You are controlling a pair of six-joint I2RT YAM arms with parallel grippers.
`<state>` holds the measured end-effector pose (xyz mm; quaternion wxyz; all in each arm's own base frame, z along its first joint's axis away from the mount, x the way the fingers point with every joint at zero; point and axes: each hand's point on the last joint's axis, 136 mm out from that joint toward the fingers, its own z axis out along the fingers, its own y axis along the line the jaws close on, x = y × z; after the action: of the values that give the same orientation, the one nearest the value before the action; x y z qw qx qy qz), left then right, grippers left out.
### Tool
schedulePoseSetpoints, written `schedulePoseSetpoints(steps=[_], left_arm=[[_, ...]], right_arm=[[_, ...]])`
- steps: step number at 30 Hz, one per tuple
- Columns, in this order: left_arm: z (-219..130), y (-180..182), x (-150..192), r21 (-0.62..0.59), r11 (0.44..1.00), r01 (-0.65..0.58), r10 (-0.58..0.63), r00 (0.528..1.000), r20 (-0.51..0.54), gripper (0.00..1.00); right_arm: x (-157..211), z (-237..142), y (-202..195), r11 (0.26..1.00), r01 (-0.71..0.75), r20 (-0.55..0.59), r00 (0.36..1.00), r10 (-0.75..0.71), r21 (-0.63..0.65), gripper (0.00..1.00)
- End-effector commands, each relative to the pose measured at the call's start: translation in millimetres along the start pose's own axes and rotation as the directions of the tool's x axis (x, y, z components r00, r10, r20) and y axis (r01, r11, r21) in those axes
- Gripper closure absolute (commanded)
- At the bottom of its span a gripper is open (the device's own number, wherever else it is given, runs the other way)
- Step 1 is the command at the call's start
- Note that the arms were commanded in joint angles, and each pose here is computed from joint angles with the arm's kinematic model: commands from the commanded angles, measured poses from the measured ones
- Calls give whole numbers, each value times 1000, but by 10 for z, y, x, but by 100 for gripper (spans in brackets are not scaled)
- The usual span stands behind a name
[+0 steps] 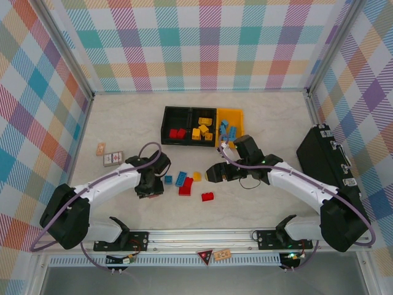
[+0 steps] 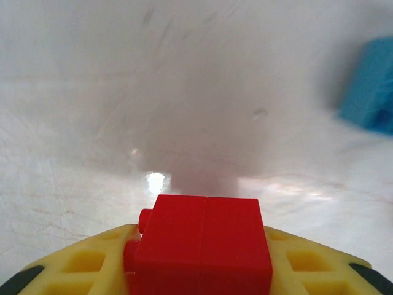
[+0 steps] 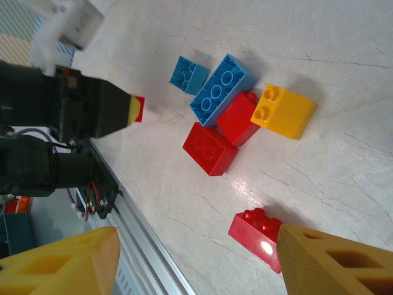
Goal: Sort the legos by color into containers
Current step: Pick up the lego from the bottom-left of the table, then place the lego in the container.
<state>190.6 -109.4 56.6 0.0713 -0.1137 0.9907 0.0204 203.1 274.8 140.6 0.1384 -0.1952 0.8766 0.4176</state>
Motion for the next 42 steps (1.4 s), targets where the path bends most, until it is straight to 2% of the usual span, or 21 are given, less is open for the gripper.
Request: schedulePoseSetpoints(steps=[1,9,16,31,42], left_arm=[[-196,-76,-264,-18,998,-65,66,996,59,67],[-491,-570,-955,81,992,-95,79,980,182,67],[-544,-958,-1465,138,984,-113,77,968,238,67],[-316,-1352,-2535,164,983,-78,31,962,273,66],[-59,-1486,-2924,136,989,-51,11,961,276,63]], right_arm=[[-36,-3,-25,1000,-2,28,1000,1,23,31],[-199,10,-157,993,-55,81,996,47,106,31],[-471,-46,-226,978,-74,149,988,45,196,31],[-920,-65,-423,931,-130,233,971,50,340,31],[-1065,-107,-396,928,-128,257,966,36,351,31]])
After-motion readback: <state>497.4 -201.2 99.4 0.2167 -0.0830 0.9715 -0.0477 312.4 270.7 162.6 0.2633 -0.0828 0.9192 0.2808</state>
